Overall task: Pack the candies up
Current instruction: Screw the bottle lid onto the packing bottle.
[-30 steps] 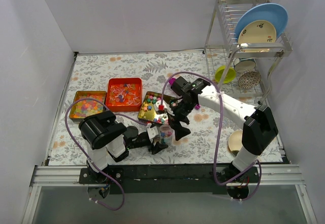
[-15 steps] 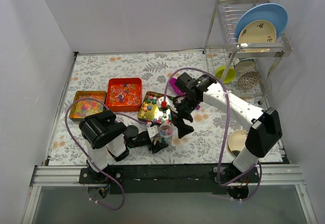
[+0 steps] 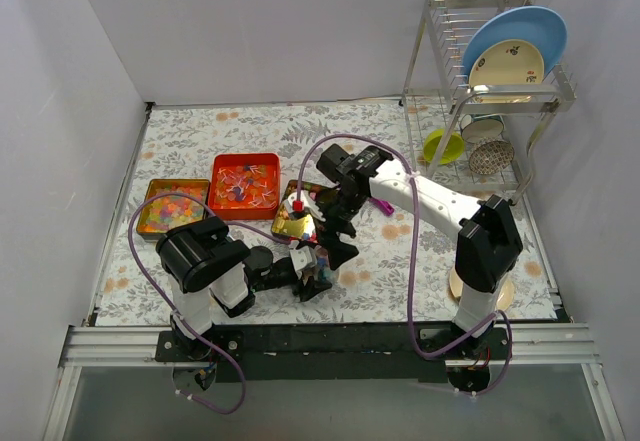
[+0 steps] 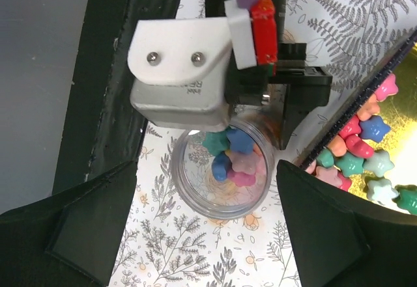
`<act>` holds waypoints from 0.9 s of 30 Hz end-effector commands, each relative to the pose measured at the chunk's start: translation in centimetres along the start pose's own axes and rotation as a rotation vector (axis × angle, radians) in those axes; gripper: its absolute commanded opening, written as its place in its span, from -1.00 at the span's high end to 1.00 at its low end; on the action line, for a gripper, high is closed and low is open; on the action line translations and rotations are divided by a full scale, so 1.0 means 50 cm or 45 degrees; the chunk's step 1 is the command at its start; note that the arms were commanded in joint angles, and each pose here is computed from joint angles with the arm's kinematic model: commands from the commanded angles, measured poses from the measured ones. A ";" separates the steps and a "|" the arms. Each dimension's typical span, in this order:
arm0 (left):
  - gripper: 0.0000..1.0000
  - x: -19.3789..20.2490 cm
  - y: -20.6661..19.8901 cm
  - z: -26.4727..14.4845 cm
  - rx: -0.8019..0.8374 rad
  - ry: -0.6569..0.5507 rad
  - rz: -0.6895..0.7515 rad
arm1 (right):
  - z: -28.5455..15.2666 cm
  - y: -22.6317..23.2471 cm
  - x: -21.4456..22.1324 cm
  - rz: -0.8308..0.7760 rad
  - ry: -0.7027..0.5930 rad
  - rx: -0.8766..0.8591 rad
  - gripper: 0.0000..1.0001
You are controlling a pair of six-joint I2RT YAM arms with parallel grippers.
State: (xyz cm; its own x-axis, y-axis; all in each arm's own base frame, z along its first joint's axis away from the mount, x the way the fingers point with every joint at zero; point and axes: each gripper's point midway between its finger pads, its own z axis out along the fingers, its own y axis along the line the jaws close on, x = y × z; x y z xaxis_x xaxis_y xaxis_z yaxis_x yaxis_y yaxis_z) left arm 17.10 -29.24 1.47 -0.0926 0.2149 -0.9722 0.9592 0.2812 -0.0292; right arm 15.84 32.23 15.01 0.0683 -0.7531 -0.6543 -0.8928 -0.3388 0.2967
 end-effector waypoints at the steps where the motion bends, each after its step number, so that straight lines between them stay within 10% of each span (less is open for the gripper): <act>1: 1.00 -0.051 0.032 -0.012 -0.134 -0.167 0.004 | -0.005 0.024 -0.011 -0.017 -0.025 -0.032 -0.89; 27: 1.00 -0.045 0.027 -0.010 -0.112 -0.157 0.002 | -0.056 0.112 0.114 0.031 0.172 0.129 -0.89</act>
State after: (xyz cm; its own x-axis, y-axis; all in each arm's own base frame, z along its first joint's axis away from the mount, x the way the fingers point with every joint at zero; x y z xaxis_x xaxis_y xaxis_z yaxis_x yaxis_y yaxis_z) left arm 17.07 -29.70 1.49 -0.0959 0.2105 -0.9729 0.9610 0.2744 -0.0354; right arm 12.42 25.52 14.33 0.1207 -0.8049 -0.5810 -0.9250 -0.3037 0.2285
